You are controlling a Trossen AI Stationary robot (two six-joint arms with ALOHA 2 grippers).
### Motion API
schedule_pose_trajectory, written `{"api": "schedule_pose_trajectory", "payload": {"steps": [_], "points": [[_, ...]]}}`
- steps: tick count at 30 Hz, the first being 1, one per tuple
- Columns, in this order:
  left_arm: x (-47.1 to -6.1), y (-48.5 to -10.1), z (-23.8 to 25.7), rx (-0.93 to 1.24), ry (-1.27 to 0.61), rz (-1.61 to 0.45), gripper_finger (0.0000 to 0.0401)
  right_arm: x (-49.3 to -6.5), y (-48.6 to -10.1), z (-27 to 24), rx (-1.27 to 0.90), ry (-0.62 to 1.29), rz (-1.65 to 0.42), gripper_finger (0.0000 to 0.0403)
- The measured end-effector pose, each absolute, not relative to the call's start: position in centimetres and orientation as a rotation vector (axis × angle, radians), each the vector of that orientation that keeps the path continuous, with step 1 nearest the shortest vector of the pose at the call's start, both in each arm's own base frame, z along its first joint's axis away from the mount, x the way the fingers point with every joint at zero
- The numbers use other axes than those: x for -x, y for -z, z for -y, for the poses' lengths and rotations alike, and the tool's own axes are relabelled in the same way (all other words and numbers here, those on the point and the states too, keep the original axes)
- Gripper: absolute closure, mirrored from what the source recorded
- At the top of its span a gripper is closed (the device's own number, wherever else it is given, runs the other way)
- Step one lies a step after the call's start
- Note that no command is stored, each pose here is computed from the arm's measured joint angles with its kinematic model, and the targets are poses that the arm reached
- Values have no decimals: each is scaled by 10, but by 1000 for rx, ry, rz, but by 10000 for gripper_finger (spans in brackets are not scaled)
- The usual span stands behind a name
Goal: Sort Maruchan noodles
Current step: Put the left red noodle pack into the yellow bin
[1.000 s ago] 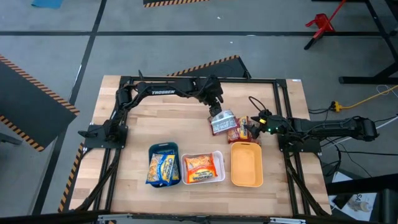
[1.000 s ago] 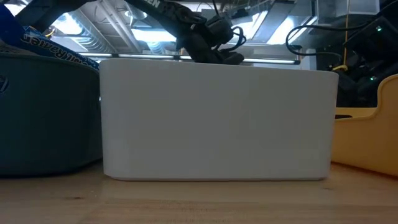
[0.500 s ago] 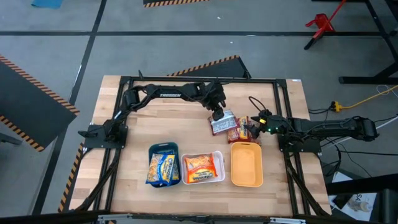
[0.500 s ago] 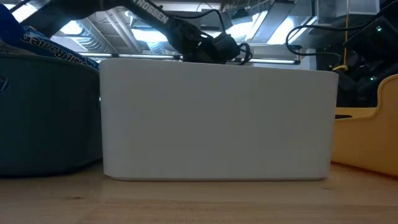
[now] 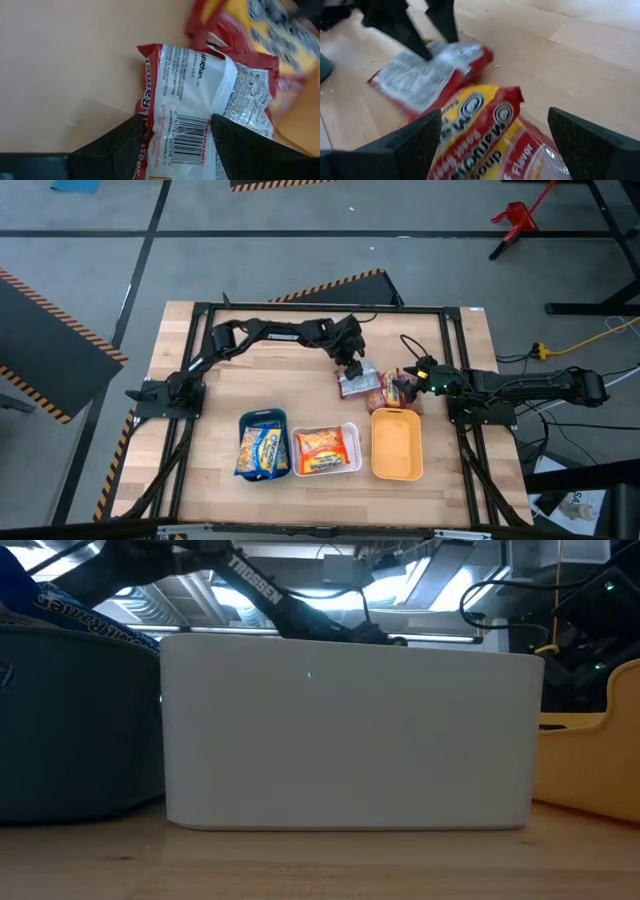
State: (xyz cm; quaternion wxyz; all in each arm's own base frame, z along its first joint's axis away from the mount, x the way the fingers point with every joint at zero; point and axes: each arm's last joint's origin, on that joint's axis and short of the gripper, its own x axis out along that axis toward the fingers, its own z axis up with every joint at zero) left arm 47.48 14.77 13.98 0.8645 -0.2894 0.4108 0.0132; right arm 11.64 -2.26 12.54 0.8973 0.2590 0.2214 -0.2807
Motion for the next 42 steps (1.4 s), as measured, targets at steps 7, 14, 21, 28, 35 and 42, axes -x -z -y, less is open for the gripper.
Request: {"api": "schedule_pose_trajectory", "payload": {"steps": [7, 14, 21, 28, 35, 42], "points": [[-479, -135, -131, 644, 128, -881, 177, -117, -125, 22, -541, 574, -461, 54], [-480, -134, -118, 540, 94, -921, 247, -117, -125, 22, -541, 574, -461, 54], [-482, -136, -111, 524, 74, -920, 351, -116, -125, 22, -539, 574, -461, 54], [-482, -136, -113, 637, 21, -919, 399, -117, -125, 22, -538, 574, -462, 54], [-476, -157, -112, 697, -21, -913, 401, -116, -125, 22, -539, 574, -461, 54], [-468, -190, -111, 685, -48, -876, 401, -116, -125, 22, -538, 574, -462, 54]]}}
